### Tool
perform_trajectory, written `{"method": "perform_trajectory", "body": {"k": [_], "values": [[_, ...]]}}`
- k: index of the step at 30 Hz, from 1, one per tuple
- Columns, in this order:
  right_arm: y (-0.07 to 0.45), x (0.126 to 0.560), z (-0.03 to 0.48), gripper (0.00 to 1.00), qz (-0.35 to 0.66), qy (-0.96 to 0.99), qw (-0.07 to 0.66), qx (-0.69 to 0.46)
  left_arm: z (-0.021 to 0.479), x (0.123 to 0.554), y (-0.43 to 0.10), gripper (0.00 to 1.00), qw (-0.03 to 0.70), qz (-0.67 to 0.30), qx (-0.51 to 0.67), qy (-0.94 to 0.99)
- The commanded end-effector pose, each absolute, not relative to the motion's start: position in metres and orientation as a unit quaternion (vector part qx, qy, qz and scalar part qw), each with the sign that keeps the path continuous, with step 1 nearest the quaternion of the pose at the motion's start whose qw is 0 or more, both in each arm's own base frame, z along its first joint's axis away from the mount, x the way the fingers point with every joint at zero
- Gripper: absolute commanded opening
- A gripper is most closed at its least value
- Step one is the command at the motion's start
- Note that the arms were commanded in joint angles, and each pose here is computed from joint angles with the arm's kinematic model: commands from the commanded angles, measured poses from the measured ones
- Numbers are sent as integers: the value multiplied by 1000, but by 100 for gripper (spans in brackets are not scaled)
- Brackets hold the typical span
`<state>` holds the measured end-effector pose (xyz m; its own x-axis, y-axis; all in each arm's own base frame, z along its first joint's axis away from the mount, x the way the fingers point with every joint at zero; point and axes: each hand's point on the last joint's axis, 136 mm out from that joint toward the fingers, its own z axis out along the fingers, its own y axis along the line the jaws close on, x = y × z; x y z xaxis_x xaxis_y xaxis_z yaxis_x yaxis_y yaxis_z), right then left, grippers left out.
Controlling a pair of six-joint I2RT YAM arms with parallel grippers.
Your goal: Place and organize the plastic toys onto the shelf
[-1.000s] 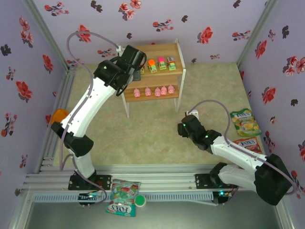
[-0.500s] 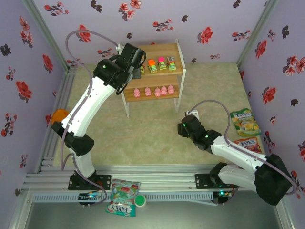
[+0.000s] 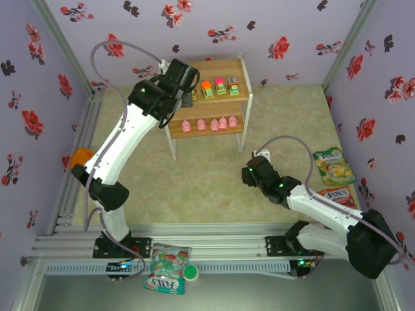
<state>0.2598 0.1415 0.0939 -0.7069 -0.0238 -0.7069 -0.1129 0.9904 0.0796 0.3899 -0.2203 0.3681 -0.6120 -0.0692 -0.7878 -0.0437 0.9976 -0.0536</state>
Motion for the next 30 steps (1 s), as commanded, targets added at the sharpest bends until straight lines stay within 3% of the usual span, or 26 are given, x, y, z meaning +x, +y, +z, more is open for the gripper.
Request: {"method": "perform_trajectory", "body": {"k": [1, 30], "values": [[142, 263, 102, 61, 68, 917, 393, -27, 372, 394, -220, 40, 444, -14, -30, 896], [143, 263, 102, 61, 69, 917, 392, -28, 382, 388, -223, 47, 449, -37, -33, 892]]}}
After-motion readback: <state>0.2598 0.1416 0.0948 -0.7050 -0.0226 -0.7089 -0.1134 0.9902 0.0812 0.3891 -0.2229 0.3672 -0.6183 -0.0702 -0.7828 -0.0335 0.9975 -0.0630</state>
